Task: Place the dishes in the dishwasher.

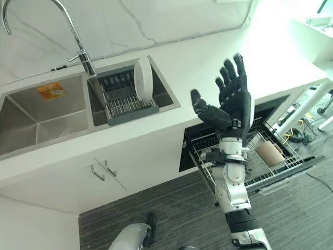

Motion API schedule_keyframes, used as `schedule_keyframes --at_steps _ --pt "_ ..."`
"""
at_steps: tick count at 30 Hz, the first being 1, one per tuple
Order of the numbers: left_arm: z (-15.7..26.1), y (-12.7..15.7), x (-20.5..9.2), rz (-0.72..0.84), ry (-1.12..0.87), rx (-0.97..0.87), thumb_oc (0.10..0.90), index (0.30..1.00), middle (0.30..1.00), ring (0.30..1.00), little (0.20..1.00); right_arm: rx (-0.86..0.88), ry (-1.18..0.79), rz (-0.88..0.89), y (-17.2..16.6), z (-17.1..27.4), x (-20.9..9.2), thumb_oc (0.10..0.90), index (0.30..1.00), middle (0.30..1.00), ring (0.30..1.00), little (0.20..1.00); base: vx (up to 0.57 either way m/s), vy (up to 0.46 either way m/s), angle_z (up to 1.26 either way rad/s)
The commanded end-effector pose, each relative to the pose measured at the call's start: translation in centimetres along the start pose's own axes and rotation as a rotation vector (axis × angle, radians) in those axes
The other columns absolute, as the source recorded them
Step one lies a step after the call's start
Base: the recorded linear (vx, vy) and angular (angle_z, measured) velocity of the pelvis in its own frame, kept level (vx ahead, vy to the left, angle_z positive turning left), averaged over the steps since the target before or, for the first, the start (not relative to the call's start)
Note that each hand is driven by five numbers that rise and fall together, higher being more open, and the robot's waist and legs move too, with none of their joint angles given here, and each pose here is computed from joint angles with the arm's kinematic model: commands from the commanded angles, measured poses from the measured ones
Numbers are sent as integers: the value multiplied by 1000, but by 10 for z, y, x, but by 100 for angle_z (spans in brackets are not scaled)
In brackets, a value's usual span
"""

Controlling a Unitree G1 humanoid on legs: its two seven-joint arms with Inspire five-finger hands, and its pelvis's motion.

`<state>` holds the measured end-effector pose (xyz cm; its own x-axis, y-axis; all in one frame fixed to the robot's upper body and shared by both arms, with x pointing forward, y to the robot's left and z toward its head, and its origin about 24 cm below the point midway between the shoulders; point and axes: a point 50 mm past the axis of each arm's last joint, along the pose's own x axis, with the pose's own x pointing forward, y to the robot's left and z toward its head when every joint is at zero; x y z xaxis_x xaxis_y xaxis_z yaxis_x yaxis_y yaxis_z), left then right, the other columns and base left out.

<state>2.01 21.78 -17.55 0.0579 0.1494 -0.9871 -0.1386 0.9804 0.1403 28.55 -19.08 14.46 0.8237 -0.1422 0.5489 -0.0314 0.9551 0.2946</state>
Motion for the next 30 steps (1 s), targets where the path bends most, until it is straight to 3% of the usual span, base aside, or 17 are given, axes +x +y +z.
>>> schedule_keyframes --at_steps 1,8,13,30 --pt "15 26 -2 66 -73 -62 800 900 900 900 900 94 -305 233 45 53 29 800 900 900 900 900 -39 -253 -68" --pt "3 10 -2 36 -81 -104 800 900 900 900 900 53 -287 195 47 58 37 800 900 900 900 900 32 -214 -4" --pt "7 21 -4 203 -159 -29 800 900 900 900 900 -58 -314 233 49 61 31 800 900 900 900 900 95 -26 17" --pt "49 11 -7 111 -284 191 800 900 900 900 900 84 -287 234 74 64 54 800 900 900 900 900 61 59 2"
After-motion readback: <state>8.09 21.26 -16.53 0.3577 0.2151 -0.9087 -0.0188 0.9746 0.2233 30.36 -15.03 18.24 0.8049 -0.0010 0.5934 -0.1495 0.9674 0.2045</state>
